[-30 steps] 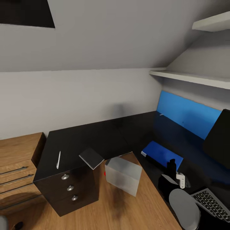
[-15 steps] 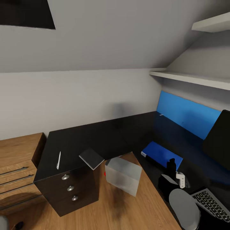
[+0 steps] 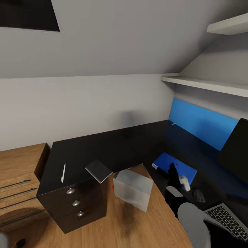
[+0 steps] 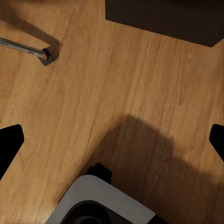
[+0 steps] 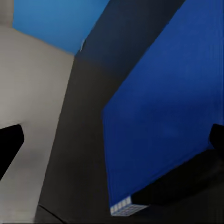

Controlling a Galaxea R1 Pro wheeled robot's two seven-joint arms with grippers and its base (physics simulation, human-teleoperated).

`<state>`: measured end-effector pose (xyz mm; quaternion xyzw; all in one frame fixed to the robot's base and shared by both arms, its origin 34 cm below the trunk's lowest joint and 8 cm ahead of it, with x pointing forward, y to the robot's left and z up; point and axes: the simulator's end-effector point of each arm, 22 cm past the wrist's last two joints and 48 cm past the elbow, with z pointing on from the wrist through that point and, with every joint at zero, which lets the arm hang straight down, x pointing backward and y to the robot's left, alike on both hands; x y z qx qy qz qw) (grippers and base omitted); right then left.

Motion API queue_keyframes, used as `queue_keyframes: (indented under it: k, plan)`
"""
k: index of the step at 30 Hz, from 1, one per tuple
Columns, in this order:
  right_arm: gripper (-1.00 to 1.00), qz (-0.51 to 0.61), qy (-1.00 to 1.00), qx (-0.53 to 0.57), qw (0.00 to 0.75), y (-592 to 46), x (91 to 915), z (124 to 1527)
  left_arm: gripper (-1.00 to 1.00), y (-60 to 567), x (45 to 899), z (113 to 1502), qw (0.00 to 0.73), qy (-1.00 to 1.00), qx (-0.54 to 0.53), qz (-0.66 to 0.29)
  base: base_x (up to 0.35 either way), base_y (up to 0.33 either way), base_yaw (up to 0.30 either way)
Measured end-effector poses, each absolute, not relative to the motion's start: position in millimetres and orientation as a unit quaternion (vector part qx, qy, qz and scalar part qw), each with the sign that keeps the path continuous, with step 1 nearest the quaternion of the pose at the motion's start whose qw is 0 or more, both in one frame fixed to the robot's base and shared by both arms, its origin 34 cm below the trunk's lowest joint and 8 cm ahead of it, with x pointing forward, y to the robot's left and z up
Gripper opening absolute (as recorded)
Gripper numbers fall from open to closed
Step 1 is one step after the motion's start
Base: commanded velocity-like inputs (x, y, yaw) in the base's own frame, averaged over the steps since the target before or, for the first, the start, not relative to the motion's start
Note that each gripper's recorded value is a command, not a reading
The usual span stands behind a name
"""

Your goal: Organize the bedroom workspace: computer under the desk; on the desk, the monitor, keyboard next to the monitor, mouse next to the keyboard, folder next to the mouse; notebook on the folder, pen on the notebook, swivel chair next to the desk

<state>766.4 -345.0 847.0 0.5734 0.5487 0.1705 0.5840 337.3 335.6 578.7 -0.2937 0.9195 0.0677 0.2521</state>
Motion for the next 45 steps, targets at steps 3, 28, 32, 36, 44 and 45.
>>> queue_keyframes:
  k: [3, 28, 32, 36, 44, 45]
  plan:
    - [1.0, 0.184, 0.572, 0.554, 0.576, -324, 773, 846, 1.0, 335, 337, 579, 0.252, 0.92, -0.294, 0.068, 0.0, 0.0, 0.0]
    - [1.0, 0.293, 0.765, 0.397, 0.415, -167, 787, 819, 1.0, 335, 337, 578, 0.251, 0.92, -0.293, 0.068, 0.0, 0.0, 0.0]
    - [1.0, 0.29, 0.77, 0.394, 0.409, -179, 786, 815, 1.0, 335, 337, 578, 0.251, 0.92, -0.293, 0.068, 0.0, 0.0, 0.0]
    - [1.0, 0.306, 0.787, 0.381, 0.377, -171, 780, 808, 1.0, 335, 337, 578, 0.251, 0.92, -0.293, 0.068, 0.0, 0.0, 0.0]
    - [1.0, 0.315, 0.797, 0.373, 0.355, -163, 774, 803, 1.0, 335, 337, 578, 0.251, 0.92, -0.293, 0.068, 0.0, 0.0, 0.0]
    - [1.0, 0.315, 0.798, 0.373, 0.352, -162, 773, 802, 1.0, 335, 337, 578, 0.251, 0.92, -0.293, 0.068, 0.0, 0.0, 0.0]
